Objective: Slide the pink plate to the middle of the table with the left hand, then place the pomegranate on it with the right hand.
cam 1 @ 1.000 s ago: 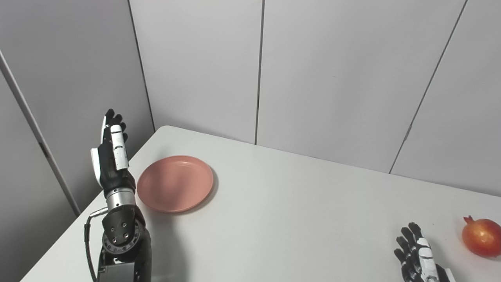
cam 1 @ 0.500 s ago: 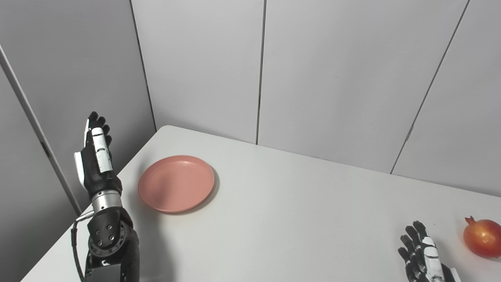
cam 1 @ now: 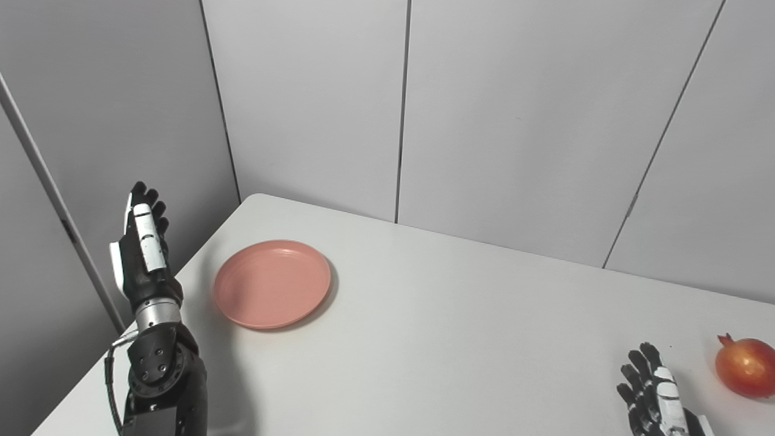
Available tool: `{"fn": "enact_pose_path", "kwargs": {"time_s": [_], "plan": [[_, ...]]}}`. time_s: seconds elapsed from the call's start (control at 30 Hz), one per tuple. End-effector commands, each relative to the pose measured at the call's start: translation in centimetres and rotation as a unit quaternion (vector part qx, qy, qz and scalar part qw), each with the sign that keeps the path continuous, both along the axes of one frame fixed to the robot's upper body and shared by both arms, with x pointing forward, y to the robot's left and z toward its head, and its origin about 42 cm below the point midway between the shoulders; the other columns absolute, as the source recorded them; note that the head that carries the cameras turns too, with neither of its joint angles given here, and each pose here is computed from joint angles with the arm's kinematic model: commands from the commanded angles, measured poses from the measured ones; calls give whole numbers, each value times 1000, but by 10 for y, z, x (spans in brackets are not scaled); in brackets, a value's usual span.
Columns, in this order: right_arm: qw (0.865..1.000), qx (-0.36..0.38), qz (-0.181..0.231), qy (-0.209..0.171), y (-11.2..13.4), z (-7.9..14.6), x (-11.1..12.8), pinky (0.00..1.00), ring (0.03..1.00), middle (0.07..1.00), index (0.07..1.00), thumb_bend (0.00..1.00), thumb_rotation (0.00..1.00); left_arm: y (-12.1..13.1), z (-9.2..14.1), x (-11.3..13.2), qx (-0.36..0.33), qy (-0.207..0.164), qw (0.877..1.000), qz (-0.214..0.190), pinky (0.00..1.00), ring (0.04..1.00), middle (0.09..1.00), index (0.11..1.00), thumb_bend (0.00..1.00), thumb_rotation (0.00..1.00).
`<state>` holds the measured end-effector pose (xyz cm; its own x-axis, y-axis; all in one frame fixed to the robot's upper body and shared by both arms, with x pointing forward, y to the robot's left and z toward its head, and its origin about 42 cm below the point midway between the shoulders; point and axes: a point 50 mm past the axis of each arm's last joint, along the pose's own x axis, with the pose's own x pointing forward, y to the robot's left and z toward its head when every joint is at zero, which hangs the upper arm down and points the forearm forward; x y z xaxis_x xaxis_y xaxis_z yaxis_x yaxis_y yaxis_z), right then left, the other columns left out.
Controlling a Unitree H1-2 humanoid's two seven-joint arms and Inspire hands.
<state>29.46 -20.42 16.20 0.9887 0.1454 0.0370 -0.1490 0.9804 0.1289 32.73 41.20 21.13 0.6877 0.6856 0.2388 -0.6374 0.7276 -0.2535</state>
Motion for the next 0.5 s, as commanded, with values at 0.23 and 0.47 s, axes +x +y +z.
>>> {"fn": "enact_pose_path", "kwargs": {"time_s": [0.23, 0.47], "plan": [[1000, -1, 4, -27, -2, 17, 4, 1000, 998, 986, 999, 139, 1000, 12, 6, 2, 8, -22, 999, -35, 959, 953, 946, 912, 413, 1000], [1000, -1, 5, -28, -3, 15, 5, 1000, 1000, 993, 1000, 142, 1000, 12, -1, 6, -6, -11, 998, -55, 973, 951, 945, 928, 398, 1000]]}}
